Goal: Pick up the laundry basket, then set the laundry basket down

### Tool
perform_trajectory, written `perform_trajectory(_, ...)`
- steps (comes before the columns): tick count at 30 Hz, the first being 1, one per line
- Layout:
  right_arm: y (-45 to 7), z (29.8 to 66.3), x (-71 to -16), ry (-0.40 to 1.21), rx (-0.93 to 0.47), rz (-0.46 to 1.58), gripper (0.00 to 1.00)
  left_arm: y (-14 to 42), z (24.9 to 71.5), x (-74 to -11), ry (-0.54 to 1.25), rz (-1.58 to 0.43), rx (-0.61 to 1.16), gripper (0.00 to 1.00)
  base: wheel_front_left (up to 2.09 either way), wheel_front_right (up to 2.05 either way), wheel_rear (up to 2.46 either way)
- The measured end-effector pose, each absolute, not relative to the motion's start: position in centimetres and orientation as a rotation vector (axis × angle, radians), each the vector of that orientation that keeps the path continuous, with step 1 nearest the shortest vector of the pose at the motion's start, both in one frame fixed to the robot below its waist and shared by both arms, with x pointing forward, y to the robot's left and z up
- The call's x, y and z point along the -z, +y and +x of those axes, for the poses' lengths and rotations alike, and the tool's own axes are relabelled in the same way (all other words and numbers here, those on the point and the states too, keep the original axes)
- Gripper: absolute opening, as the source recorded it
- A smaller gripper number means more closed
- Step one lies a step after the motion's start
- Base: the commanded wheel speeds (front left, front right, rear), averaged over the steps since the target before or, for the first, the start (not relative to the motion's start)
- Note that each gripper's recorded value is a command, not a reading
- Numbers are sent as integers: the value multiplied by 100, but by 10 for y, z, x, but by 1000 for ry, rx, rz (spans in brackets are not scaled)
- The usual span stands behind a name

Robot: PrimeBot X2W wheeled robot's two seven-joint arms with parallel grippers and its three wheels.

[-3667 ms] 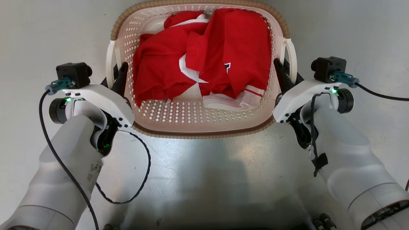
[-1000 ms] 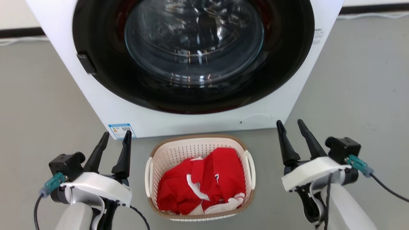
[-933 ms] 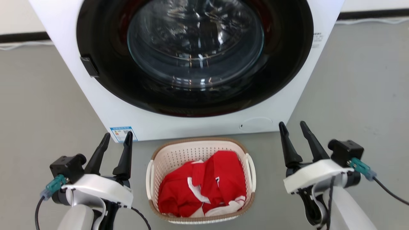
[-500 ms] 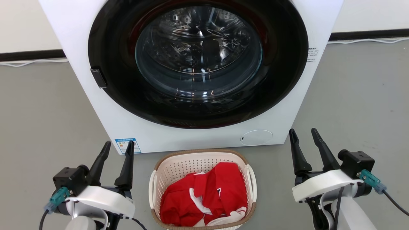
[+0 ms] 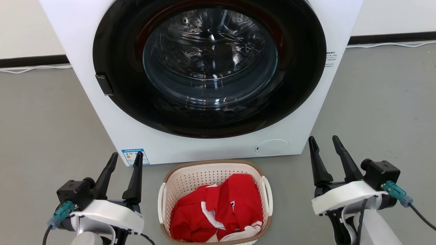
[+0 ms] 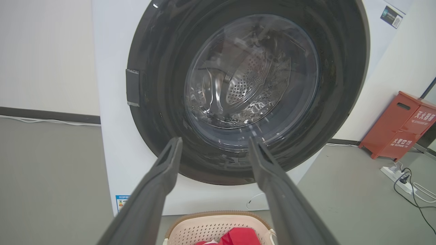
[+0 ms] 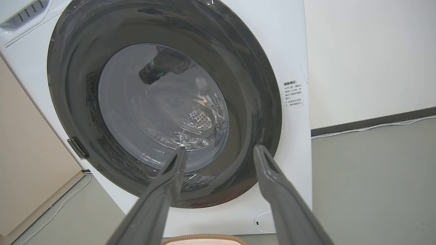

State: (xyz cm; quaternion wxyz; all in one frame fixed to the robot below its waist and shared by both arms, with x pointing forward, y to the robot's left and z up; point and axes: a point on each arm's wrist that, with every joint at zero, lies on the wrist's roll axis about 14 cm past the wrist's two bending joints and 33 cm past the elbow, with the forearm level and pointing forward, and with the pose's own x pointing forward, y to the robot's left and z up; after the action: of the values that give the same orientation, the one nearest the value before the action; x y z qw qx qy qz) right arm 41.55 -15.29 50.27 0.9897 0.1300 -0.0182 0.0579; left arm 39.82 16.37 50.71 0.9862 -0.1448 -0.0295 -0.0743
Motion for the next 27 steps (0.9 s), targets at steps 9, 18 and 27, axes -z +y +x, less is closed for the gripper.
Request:
perform_trajectory(9, -152, 413, -498, -24, -117, 254, 100, 165, 398, -506, -58, -289, 145, 100, 0, 0, 0)
perform_trajectory(18, -152, 413, -498, -25, -117, 254, 100, 165, 398, -506, -59, -291, 143, 100, 0, 0, 0)
perform_trajectory(27, -154, 394, -462, 83, -96, 262, 0, 160, 384, -473, 42, -318, 126, 0, 0, 0, 0)
